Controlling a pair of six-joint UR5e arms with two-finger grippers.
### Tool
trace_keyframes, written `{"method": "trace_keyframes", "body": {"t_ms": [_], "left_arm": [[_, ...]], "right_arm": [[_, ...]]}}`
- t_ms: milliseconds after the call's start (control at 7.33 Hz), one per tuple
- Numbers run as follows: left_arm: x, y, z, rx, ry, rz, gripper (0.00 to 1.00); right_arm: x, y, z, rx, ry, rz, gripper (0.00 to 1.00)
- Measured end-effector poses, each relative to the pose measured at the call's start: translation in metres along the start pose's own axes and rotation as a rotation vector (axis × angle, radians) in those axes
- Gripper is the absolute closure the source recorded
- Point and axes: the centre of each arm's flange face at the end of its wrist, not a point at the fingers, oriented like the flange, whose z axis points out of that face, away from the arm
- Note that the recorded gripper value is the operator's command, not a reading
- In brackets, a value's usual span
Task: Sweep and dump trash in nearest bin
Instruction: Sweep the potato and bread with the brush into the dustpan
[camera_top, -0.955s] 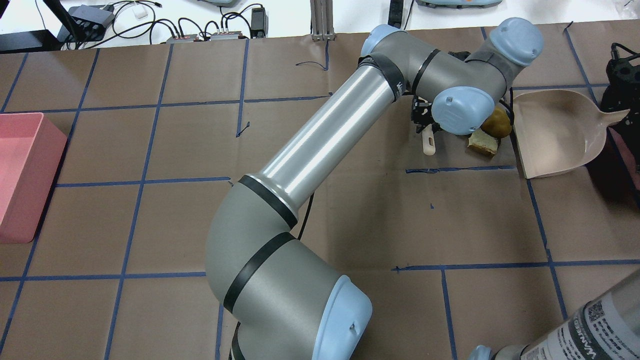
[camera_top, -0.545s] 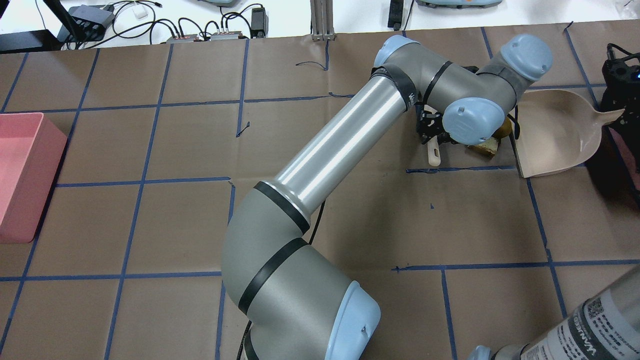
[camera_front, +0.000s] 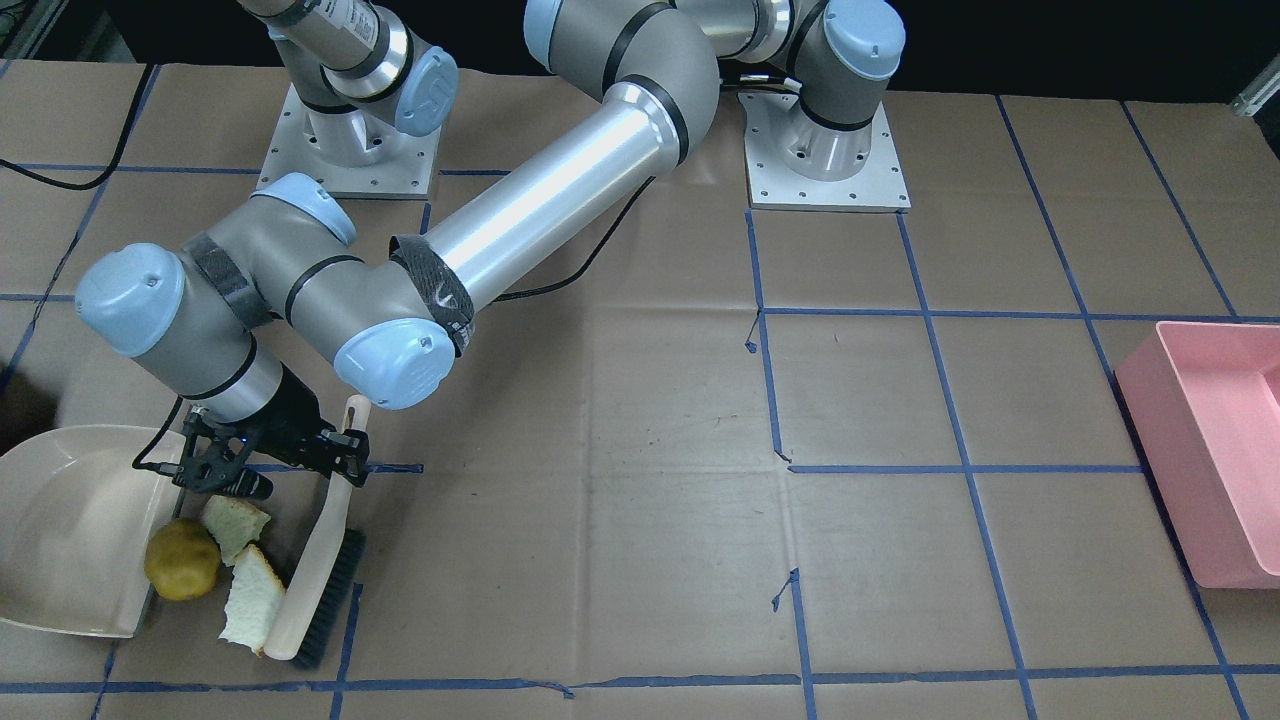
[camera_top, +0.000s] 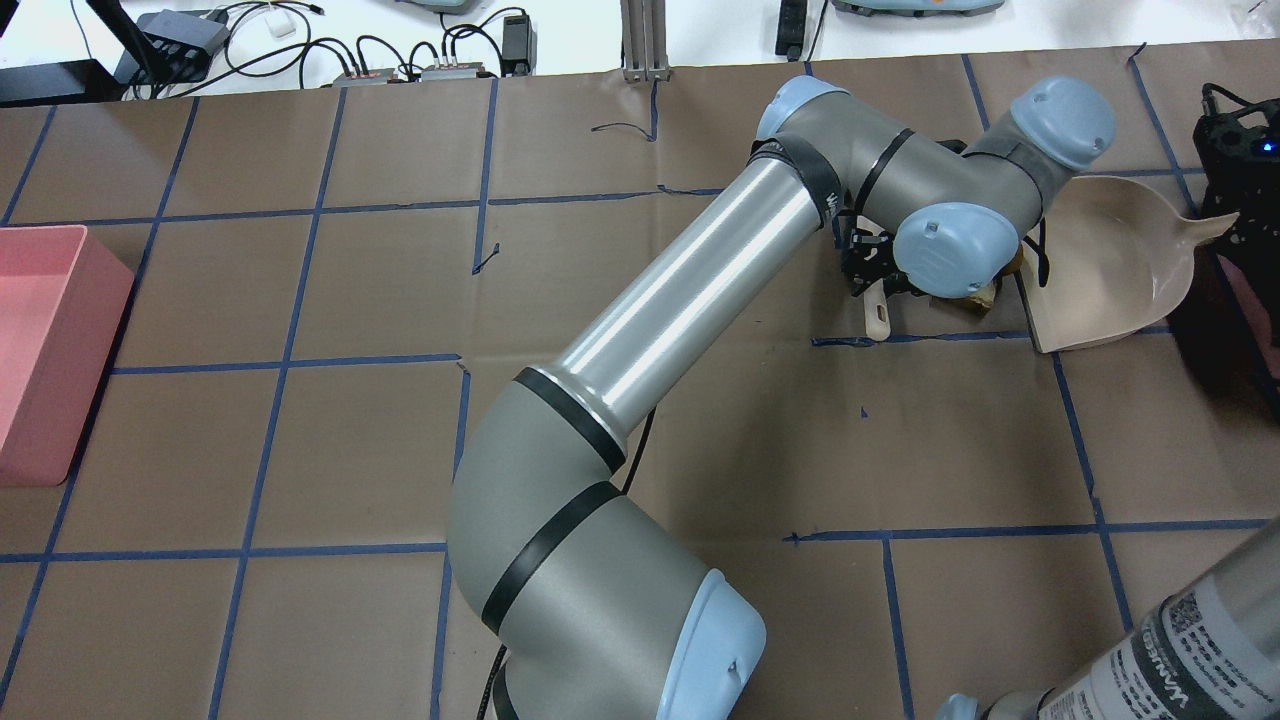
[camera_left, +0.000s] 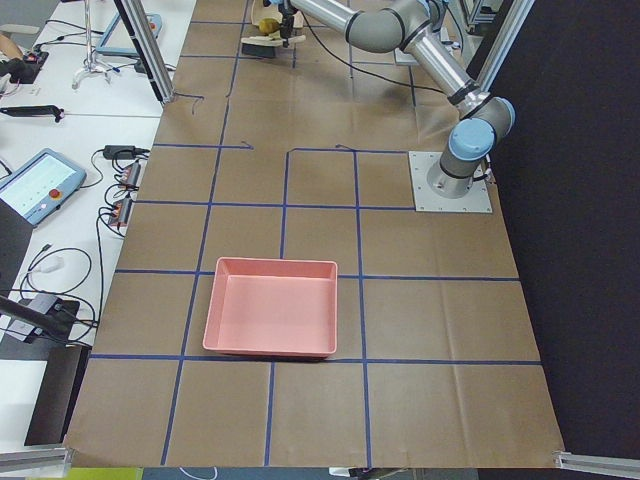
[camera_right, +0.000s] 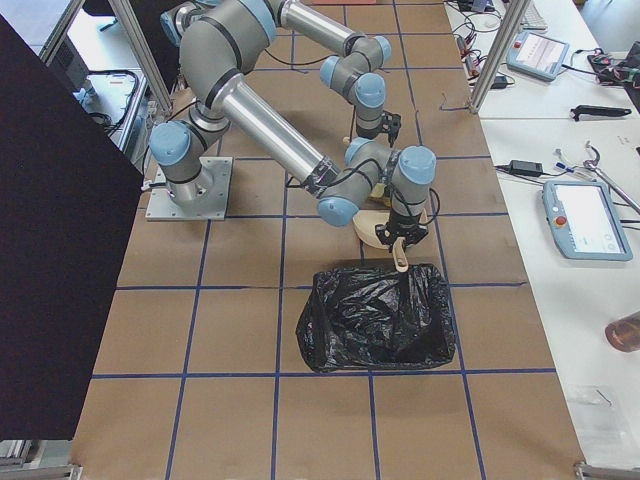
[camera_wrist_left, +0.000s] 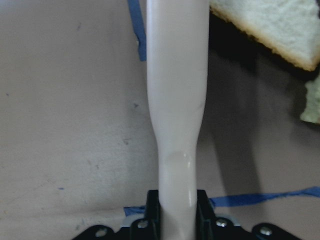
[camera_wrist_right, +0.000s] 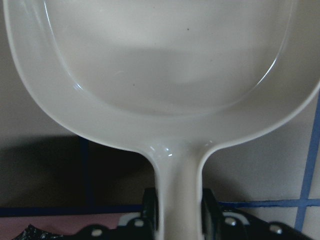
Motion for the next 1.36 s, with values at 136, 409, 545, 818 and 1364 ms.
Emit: {"method": "trace_keyframes", "body": {"t_ms": [136, 409, 545, 818, 1364], "left_arm": [[0.004, 0.002, -0.002, -0.011, 0.029, -0.017, 1.00], [0.010, 0.004, -0.006, -0.028, 0.080, -0.046, 1.00], [0.013, 0.005, -0.008, -0.031, 0.106, -0.059, 1.00], [0.026, 0.008, -0.009, -0.036, 0.184, -0.077, 1.00], [0.059, 0.018, -0.029, -0.065, 0.392, -0.113, 1.00]], "right_arm": [[0.002, 0.000, 0.002, 0.000, -0.001, -0.015, 1.00], [0.006, 0.003, 0.003, 0.005, -0.008, -0.036, 1.00], [0.007, 0.003, 0.003, 0.007, -0.011, -0.039, 1.00], [0.007, 0.003, 0.002, 0.010, -0.014, -0.044, 1.00], [0.006, -0.001, 0.004, 0.037, -0.023, -0.045, 1.00]]}}
